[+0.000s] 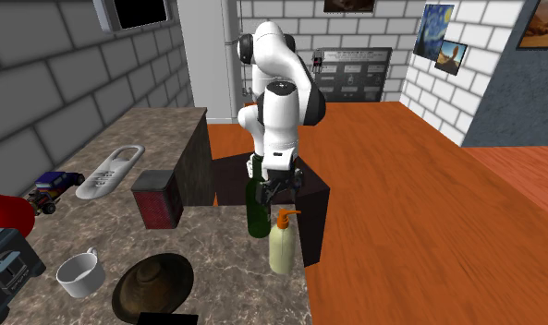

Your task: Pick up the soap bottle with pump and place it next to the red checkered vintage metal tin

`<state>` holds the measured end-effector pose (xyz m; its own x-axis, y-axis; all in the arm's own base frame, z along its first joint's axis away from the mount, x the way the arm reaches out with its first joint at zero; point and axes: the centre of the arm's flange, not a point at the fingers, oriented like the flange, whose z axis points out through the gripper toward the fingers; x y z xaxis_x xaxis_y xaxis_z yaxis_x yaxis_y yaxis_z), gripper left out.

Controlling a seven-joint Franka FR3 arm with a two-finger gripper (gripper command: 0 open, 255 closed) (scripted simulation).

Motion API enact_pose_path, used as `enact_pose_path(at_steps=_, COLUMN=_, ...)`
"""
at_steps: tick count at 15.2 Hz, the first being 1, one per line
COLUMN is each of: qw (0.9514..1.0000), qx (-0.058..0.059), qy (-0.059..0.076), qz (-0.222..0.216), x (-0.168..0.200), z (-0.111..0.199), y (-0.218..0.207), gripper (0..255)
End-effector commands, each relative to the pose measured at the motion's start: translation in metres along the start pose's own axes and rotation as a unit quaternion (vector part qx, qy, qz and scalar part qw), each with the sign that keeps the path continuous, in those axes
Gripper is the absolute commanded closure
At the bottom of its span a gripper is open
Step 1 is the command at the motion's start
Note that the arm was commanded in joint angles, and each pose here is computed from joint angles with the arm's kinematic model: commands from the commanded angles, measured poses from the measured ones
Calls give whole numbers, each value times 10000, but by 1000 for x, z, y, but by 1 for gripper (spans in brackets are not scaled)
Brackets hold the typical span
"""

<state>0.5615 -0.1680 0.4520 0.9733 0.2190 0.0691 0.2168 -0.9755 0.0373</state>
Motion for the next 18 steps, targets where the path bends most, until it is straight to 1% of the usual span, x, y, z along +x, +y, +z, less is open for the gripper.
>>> enact_pose_path(at_steps=1, qw=10000, qx=4, qy=6, qz=-9, x=3, z=10, y=3, gripper=0)
enact_pose_path(at_steps=6, qw=10000, qx=4, qy=6, qz=-9, x=3, z=40, y=3, gripper=0)
enact_pose_path(at_steps=14, qw=10000, qx=4, qy=5, qz=-9, x=3, z=40, y=3, gripper=0)
enact_pose_path(at_steps=15, qw=10000, qx=4, qy=5, qz=-9, x=3, z=40, y=3, gripper=255)
enact_pose_path(at_steps=18, qw=10000, qx=4, qy=5, qz=-9, x=3, z=40, y=3, gripper=255)
